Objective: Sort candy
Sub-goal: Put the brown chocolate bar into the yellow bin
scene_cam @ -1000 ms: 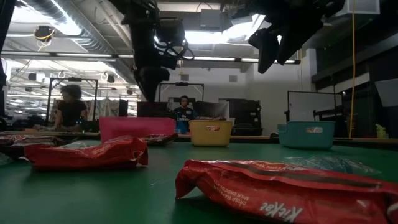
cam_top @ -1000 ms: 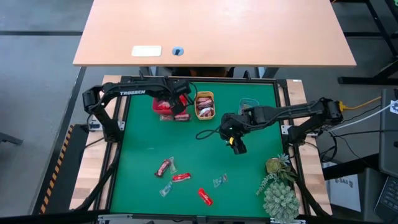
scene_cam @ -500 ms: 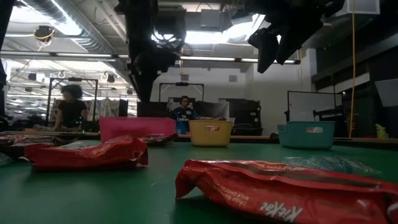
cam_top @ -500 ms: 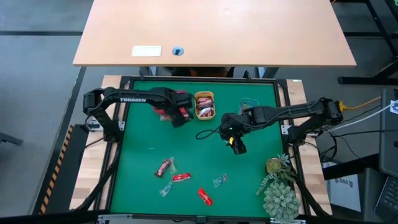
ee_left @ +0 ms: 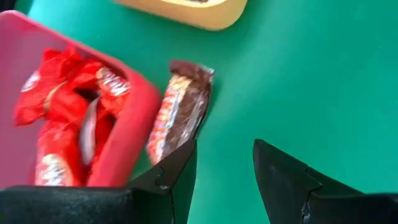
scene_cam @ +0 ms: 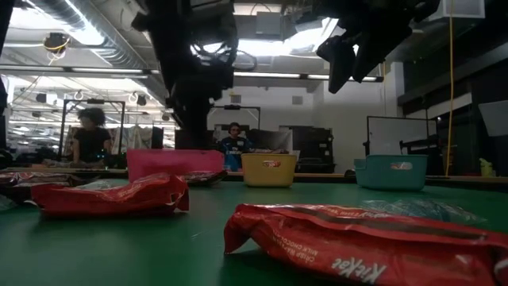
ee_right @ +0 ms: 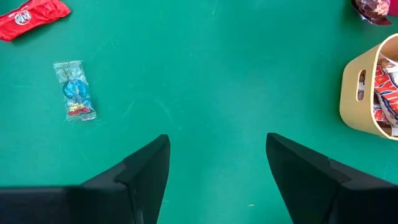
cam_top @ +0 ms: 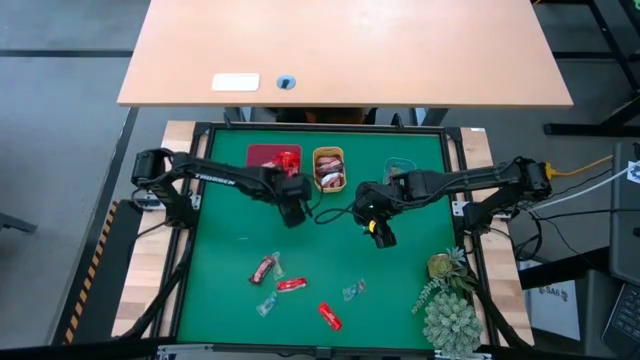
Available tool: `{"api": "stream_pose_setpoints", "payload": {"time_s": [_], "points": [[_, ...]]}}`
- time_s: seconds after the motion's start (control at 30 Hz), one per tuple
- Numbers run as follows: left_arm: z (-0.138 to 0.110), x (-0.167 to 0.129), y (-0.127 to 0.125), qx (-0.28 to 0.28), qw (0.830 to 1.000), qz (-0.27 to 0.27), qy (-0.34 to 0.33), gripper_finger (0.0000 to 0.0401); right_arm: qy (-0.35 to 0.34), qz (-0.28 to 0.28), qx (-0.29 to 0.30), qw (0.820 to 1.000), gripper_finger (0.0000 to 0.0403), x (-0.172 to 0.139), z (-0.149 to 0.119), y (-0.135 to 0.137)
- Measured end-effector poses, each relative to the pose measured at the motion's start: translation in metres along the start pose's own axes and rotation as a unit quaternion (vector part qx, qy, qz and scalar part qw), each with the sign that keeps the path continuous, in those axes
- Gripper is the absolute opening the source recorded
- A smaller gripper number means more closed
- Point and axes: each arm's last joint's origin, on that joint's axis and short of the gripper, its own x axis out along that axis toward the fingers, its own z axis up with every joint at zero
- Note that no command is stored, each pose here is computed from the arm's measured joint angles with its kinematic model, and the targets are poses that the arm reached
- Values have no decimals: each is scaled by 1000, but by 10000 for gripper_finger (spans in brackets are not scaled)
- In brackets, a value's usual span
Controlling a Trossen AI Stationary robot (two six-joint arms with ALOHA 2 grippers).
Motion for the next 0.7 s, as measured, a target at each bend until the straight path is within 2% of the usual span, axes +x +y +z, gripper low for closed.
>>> {"api": "stream_pose_setpoints", "payload": {"time_s": [0.17,0.3,0.7], "points": [[-11,18,-2,-12,999,-5,-31,151,-1,0,0,1000,264,0,0,0],[-20,28,-1,-16,999,18,-46,151,-1,0,0,1000,264,0,0,0],[-33,38,3,-11,996,65,-54,151,-1,0,0,1000,264,0,0,0]]}}
